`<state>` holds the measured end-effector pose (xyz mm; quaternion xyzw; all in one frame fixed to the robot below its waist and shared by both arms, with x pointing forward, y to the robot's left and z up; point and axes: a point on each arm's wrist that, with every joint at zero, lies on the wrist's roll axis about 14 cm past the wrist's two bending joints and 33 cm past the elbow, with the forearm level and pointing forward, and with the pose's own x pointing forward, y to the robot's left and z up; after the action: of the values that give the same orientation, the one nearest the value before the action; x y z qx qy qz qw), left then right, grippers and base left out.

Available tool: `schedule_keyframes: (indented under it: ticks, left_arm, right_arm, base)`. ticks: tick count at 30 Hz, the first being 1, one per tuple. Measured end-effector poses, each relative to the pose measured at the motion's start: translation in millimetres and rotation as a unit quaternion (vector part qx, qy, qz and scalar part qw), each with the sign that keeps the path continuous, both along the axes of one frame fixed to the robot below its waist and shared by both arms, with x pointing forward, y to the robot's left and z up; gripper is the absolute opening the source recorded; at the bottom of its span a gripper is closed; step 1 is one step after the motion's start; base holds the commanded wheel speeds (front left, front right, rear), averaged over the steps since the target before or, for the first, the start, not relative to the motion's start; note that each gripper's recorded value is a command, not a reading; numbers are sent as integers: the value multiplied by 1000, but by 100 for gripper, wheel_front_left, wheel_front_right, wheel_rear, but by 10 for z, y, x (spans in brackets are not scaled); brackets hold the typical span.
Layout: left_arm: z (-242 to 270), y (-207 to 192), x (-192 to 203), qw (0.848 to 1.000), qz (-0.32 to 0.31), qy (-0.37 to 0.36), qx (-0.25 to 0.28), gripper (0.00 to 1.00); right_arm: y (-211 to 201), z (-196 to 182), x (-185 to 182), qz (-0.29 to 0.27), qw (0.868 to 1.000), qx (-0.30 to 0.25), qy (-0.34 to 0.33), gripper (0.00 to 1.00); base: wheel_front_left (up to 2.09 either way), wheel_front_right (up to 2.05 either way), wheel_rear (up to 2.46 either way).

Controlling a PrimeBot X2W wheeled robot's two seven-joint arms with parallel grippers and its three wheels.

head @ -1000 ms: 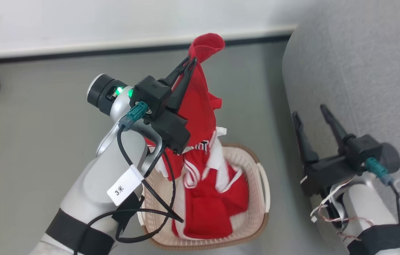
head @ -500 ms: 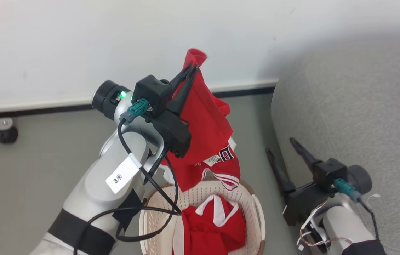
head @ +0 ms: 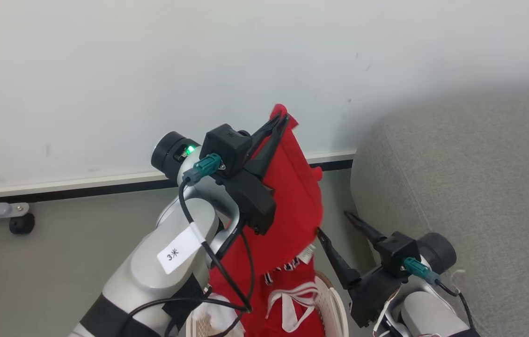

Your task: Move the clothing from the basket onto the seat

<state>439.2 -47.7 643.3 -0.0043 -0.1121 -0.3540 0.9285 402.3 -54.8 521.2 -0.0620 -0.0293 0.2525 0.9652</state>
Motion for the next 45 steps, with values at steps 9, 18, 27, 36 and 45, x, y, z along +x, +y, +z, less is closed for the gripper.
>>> schedule_keyframes:
  ticks: [9,18,27,36,45]
  left_arm:
    - [5,20,-78,1000,6,12,-8,0]
    - [37,-34,-160,1000,-2,11,-10,0]
    - [42,-88,-231,1000,-17,18,-14,0]
    - [45,-51,-220,1000,-12,18,-8,0]
    - [-16,45,-180,1000,1,28,-3,0]
  right_arm:
    - [146,78,-15,29,1000,0,-5,100]
    - [5,-67,33,31,999,-25,15,100]
    - [66,-173,125,57,996,-63,31,100]
    - [473,-172,145,125,987,-96,28,100]
    - [863,-212,52,193,974,-114,31,49]
  base:
    - [0,0,0]
    - [0,0,0]
    - [0,0,0]
    - [0,0,0]
    - [0,0,0]
